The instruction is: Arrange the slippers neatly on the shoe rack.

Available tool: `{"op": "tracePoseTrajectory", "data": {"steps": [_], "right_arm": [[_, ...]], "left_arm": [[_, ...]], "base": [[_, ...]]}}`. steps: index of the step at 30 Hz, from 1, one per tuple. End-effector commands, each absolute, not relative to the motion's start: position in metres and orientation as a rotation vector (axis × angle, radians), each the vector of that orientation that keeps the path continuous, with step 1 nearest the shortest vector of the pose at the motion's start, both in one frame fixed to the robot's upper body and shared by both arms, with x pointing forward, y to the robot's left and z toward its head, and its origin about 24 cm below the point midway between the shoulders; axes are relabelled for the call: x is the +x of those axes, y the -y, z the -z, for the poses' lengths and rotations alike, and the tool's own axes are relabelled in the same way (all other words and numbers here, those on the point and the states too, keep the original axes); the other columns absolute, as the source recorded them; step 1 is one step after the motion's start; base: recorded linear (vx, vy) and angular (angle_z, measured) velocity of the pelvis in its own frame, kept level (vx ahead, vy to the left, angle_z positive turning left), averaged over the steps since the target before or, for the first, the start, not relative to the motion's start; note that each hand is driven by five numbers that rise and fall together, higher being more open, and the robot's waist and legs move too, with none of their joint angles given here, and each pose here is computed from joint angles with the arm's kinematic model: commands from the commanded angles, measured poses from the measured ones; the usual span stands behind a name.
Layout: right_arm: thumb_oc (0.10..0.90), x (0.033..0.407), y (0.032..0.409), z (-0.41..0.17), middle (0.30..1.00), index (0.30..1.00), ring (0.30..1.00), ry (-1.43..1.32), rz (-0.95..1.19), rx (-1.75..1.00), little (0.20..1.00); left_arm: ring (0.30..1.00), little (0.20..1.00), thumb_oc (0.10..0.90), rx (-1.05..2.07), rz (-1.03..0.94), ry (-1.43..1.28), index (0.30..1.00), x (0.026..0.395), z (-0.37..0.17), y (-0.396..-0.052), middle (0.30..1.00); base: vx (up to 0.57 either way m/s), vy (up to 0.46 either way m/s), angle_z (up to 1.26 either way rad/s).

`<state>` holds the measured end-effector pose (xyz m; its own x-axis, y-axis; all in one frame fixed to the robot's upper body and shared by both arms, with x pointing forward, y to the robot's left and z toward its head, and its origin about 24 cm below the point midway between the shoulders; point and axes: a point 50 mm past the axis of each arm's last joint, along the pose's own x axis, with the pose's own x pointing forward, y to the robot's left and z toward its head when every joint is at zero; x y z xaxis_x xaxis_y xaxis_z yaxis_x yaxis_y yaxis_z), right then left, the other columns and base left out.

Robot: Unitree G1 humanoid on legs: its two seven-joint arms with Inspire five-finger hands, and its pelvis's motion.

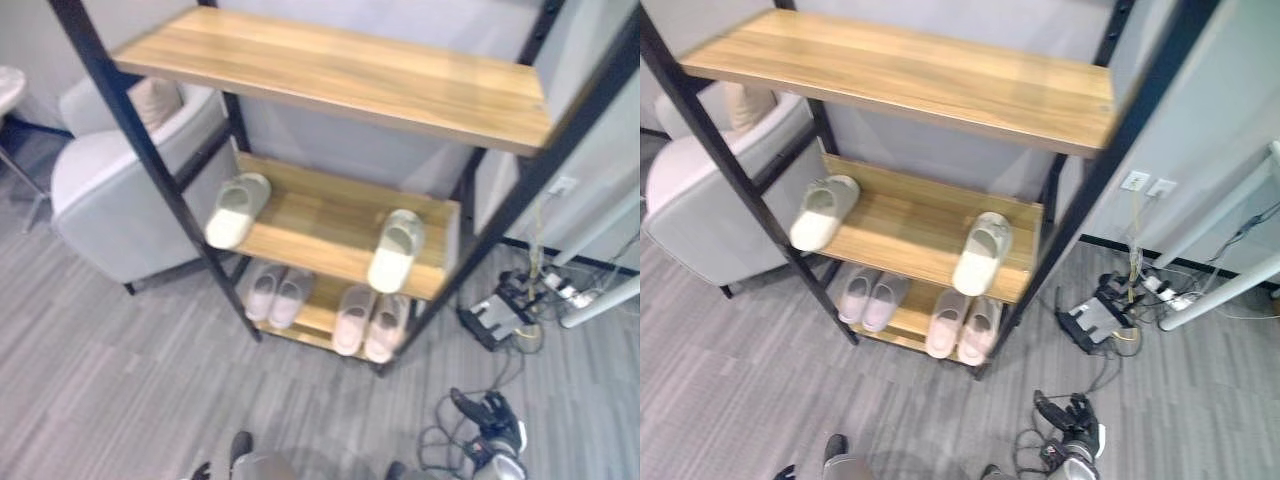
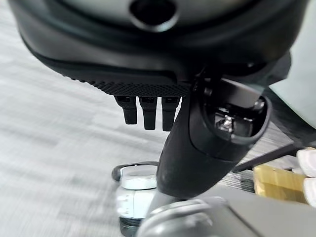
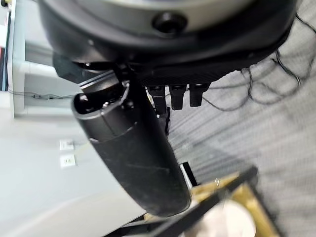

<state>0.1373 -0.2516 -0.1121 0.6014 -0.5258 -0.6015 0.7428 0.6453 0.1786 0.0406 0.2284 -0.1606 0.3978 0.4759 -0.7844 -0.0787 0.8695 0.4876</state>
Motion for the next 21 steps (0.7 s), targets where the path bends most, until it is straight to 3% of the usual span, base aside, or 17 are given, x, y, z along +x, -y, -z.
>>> {"op": "tracePoseTrajectory", "data": {"steps": [1, 2, 6, 13, 19, 21], "right_arm": [[0.8, 0.177, 0.264, 0.08, 0.9, 0.9, 0.9, -0.322, 0.681, 0.424, 0.9], [0.8, 0.175, 0.273, 0.072, 0.9, 0.9, 0.9, -0.283, 0.705, 0.382, 0.9], [0.8, 0.193, 0.271, 0.059, 0.9, 0.9, 0.9, -0.231, 0.675, 0.34, 0.9], [0.8, 0.205, 0.265, 0.041, 0.9, 0.9, 0.9, -0.145, 0.616, 0.305, 0.9], [0.8, 0.233, 0.241, 0.014, 0.9, 0.9, 0.9, -0.064, 0.388, 0.103, 0.9], [0.8, 0.24, 0.222, 0.005, 0.9, 0.9, 0.9, -0.023, 0.277, 0.159, 0.9]], "left_arm": [[0.9, 0.9, 0.8, 0.534, -0.231, -0.862, 0.9, 0.09, 0.141, -0.241, 0.9], [0.9, 0.9, 0.8, 0.589, -0.159, -0.764, 0.9, 0.116, 0.131, -0.242, 0.9], [0.9, 0.9, 0.8, 0.636, -0.144, -0.605, 0.9, 0.152, 0.107, -0.25, 0.9], [0.9, 0.9, 0.8, 0.635, -0.122, -0.551, 0.9, 0.157, 0.099, -0.244, 0.9], [0.9, 0.9, 0.8, 0.578, -0.077, -0.566, 0.9, 0.151, 0.106, -0.228, 0.9], [0.9, 0.9, 0.8, 0.562, -0.021, -0.533, 0.9, 0.16, 0.103, -0.215, 0.9]], "base": [[0.09, 0.646, 0.15], [0.08, 0.646, 0.25], [-0.01, 0.425, 0.52], [0.09, 0.274, -0.23], [0.11, -0.016, -0.5], [0.1, -0.161, -0.04]]}}
